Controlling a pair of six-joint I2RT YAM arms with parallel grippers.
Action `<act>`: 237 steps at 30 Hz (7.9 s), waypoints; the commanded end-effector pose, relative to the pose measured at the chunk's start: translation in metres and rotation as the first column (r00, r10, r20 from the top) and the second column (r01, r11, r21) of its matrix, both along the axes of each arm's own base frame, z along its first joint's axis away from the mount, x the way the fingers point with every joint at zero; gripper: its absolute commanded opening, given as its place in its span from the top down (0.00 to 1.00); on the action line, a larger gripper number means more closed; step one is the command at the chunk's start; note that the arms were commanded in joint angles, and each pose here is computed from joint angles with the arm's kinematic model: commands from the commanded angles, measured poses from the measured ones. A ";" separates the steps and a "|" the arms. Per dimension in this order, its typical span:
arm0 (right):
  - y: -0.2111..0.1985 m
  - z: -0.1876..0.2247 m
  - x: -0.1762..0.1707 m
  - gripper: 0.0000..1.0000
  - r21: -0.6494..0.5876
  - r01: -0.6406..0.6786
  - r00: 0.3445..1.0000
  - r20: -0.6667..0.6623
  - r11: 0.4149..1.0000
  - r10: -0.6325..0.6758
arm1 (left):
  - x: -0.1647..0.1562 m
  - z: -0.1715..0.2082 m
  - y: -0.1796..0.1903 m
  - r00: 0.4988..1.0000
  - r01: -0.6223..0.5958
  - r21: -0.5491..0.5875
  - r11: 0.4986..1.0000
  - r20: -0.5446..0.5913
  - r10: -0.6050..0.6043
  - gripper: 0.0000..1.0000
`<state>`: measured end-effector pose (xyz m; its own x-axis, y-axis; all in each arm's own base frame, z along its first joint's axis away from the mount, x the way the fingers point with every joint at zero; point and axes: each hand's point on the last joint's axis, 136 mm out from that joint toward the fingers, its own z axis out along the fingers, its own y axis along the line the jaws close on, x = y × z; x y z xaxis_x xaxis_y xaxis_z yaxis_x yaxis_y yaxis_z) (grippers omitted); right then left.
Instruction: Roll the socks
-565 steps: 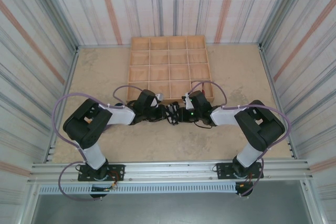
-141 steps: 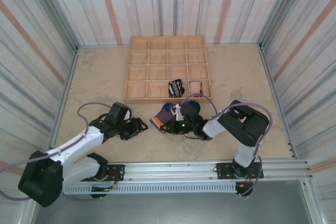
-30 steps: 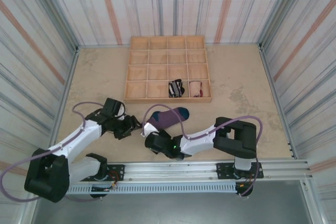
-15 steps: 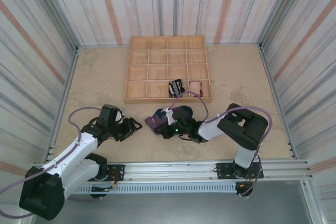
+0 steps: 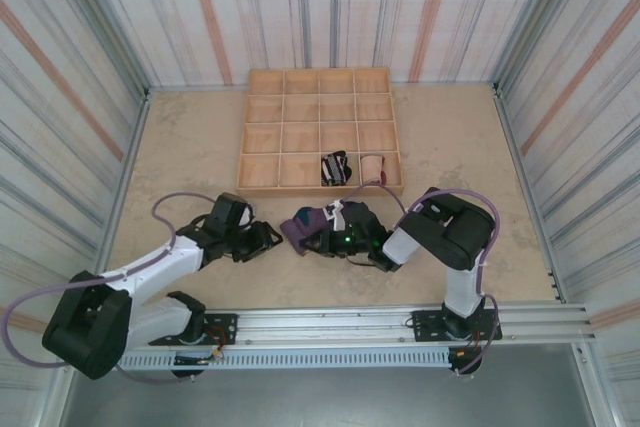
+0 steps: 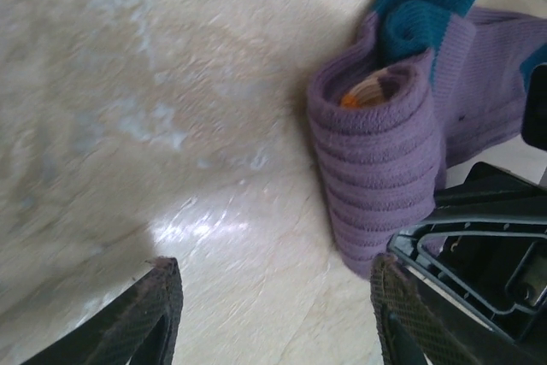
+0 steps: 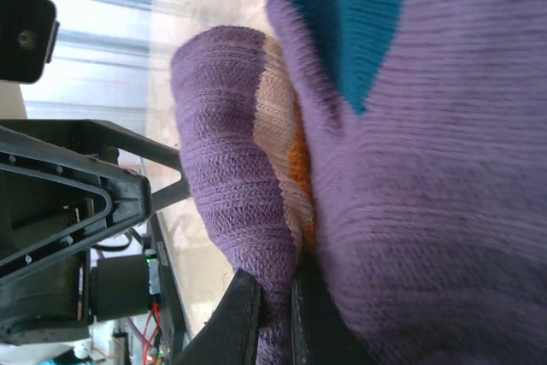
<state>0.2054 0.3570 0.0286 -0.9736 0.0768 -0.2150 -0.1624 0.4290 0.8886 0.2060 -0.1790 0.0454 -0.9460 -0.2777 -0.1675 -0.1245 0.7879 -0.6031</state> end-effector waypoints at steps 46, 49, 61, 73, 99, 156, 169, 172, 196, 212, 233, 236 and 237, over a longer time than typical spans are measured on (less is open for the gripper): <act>-0.016 0.067 -0.031 0.45 -0.663 0.173 0.694 0.607 0.728 0.387 | -0.004 -0.018 -0.007 0.971 0.125 0.211 0.969 -0.228 -0.076 1.00; 0.001 0.072 -0.045 0.45 -0.691 0.214 0.579 0.659 0.691 0.480 | -0.010 -0.017 -0.004 0.969 0.133 0.215 0.968 -0.232 -0.082 1.00; 0.045 0.033 -0.062 0.44 -0.776 0.381 0.329 0.622 0.503 0.711 | -0.015 -0.012 0.002 0.967 0.154 0.221 0.963 -0.236 -0.101 1.00; 0.033 -0.009 -0.050 0.70 -0.816 0.388 0.374 0.565 0.429 0.735 | -0.019 -0.010 0.005 0.965 0.175 0.224 0.959 -0.233 -0.122 1.00; -0.008 -0.029 -0.045 1.00 -0.529 -0.064 0.857 0.405 0.846 0.318 | -0.005 0.024 0.022 0.999 -0.040 -0.058 0.998 0.000 0.040 0.22; -0.083 -0.063 0.009 1.00 -0.442 0.197 0.948 -0.142 0.875 -0.285 | 0.077 -0.024 -0.070 0.991 0.081 0.056 0.995 0.103 -0.087 0.54; -0.071 -0.024 0.011 0.75 -0.462 0.107 0.994 0.068 0.880 -0.085 | 0.069 -0.033 -0.050 1.000 -0.025 0.149 0.989 0.010 0.024 0.99; -0.070 -0.002 0.007 0.66 -0.523 0.101 0.980 0.198 0.846 0.006 | 0.059 -0.029 -0.038 0.999 -0.042 0.184 0.982 -0.019 0.046 1.00; 0.027 0.028 -0.038 0.39 -0.780 0.298 0.469 0.621 0.550 0.628 | -0.002 -0.031 -0.007 0.982 -0.010 0.214 0.977 -0.184 0.051 1.00; 0.018 -0.016 -0.027 0.68 -0.813 0.405 0.450 0.575 0.417 0.684 | -0.014 -0.030 -0.002 0.981 0.010 0.190 0.982 -0.193 0.027 0.99; 0.009 -0.041 -0.034 1.00 -0.770 0.046 0.676 0.494 0.636 0.548 | -0.011 0.008 0.012 0.996 -0.061 -0.076 0.995 0.062 0.066 0.17; 0.008 -0.039 -0.029 1.00 -0.745 0.018 0.713 0.477 0.666 0.514 | -0.013 0.010 0.021 0.993 -0.080 -0.070 0.994 0.085 0.085 0.16; 0.008 -0.039 -0.028 1.00 -0.739 0.006 0.721 0.470 0.674 0.509 | -0.014 0.009 0.023 0.993 -0.086 -0.071 0.994 0.081 0.091 0.16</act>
<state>0.1996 0.3952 0.0361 -0.4312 -0.4729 -0.7684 -0.7160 0.6976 -0.0275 0.1985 -0.1592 0.0557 -0.8923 -0.3912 -0.2252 -0.1544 0.7333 -0.6621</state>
